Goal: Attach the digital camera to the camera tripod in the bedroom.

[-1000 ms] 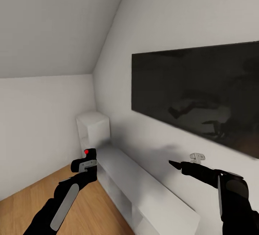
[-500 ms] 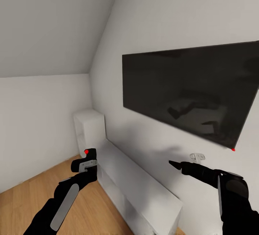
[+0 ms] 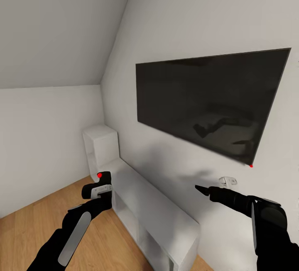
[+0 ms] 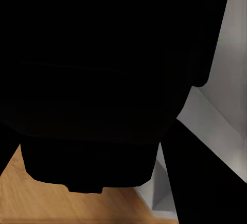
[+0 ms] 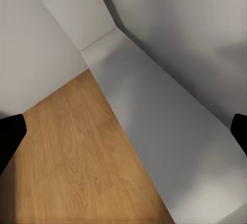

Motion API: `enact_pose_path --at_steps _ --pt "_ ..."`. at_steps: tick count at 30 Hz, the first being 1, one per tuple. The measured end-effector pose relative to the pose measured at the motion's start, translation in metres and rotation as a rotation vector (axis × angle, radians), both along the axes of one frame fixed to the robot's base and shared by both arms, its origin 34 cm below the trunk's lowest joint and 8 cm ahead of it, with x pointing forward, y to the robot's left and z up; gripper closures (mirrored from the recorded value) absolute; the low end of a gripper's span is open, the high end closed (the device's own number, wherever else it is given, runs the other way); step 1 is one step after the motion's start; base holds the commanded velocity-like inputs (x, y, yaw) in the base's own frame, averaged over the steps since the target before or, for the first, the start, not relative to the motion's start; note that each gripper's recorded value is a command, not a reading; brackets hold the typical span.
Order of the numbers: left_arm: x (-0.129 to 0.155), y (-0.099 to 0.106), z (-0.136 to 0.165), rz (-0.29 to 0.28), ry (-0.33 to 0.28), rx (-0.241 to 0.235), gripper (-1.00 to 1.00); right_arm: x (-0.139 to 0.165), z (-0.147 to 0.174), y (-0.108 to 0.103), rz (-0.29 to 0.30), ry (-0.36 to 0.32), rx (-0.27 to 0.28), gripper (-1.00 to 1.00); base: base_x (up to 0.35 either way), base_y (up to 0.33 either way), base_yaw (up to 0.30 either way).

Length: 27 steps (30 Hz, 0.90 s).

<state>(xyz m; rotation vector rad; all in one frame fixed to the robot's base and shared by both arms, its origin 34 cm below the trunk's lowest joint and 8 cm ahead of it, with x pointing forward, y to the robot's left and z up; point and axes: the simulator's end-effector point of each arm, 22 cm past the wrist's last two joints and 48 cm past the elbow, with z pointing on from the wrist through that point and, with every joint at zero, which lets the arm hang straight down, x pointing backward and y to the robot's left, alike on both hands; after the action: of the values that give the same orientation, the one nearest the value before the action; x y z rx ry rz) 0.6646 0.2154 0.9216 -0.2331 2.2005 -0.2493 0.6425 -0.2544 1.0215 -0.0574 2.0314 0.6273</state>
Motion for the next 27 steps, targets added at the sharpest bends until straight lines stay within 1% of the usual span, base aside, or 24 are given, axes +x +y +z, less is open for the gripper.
enact_pose_path --at_steps 11,13,14,15,16,17,19,20,21,22,23,24,25,26,27 --pt "-0.001 -0.001 -0.003 -0.001 0.005 -0.002 1.0 0.0 -0.003 -0.004 -0.012 0.008 -0.009 -1.0 -0.003 -0.003 0.0" --pt "-0.001 -0.001 -0.004 -0.002 0.008 -0.001 1.0 0.001 -0.012 -0.007 -0.021 0.029 -0.011 -1.0 0.0 0.0 0.0" --pt "-0.001 -0.001 -0.004 -0.004 0.01 0.003 1.0 0.001 -0.024 -0.01 -0.028 0.059 -0.013 -1.0 0.0 0.0 0.0" --pt "-0.003 -0.002 -0.006 -0.009 0.02 0.003 1.0 -0.001 -0.06 -0.019 -0.049 0.139 -0.034 -1.0 0.0 0.0 0.0" --pt "-0.005 -0.001 -0.013 -0.009 0.036 0.003 1.0 -0.003 -0.081 -0.029 -0.064 0.181 -0.05 -1.0 0.0 0.0 0.0" --pt "-0.007 0.0 -0.018 -0.008 0.05 0.005 1.0 -0.005 -0.092 -0.037 -0.075 0.201 -0.06 -1.0 0.0 0.0 0.0" --pt "-0.021 0.008 -0.058 0.006 0.138 0.017 1.0 -0.014 -0.139 -0.065 -0.119 0.279 -0.099 -1.0 0.0 0.0 0.0" --pt "-0.037 0.016 -0.095 0.021 0.225 0.029 1.0 -0.025 -0.177 -0.082 -0.146 0.334 -0.126 -1.0 0.0 0.0 0.0" --pt "-0.048 0.021 -0.116 0.029 0.275 0.037 1.0 -0.03 -0.191 -0.086 -0.154 0.356 -0.128 -1.0 0.0 0.0 0.0" --pt "-0.059 0.026 -0.137 0.041 0.324 0.044 1.0 -0.039 -0.214 -0.097 -0.169 0.387 -0.149 -1.0 0.0 0.0 0.0" --pt "-0.067 0.03 -0.15 0.05 0.353 0.049 1.0 -0.045 -0.228 -0.102 -0.177 0.404 -0.16 -1.0 0.0 0.0 0.0" --pt "-0.083 0.038 -0.175 0.074 0.404 0.058 1.0 -0.06 -0.257 -0.116 -0.192 0.442 -0.194 -1.0 0.0 0.0 0.0" --pt "-0.098 0.046 -0.196 0.096 0.447 0.068 1.0 -0.072 -0.277 -0.123 -0.199 0.468 -0.21 -1.0 0.0 0.0 0.0" --pt "-0.101 0.049 -0.201 0.106 0.452 0.069 1.0 -0.078 -0.286 -0.126 -0.201 0.48 -0.217 -1.0 0.0 0.0 0.0" --pt "-0.117 0.059 -0.221 0.135 0.483 0.081 1.0 -0.095 -0.308 -0.129 -0.2 0.508 -0.234 -1.0 0.0 0.0 0.0"
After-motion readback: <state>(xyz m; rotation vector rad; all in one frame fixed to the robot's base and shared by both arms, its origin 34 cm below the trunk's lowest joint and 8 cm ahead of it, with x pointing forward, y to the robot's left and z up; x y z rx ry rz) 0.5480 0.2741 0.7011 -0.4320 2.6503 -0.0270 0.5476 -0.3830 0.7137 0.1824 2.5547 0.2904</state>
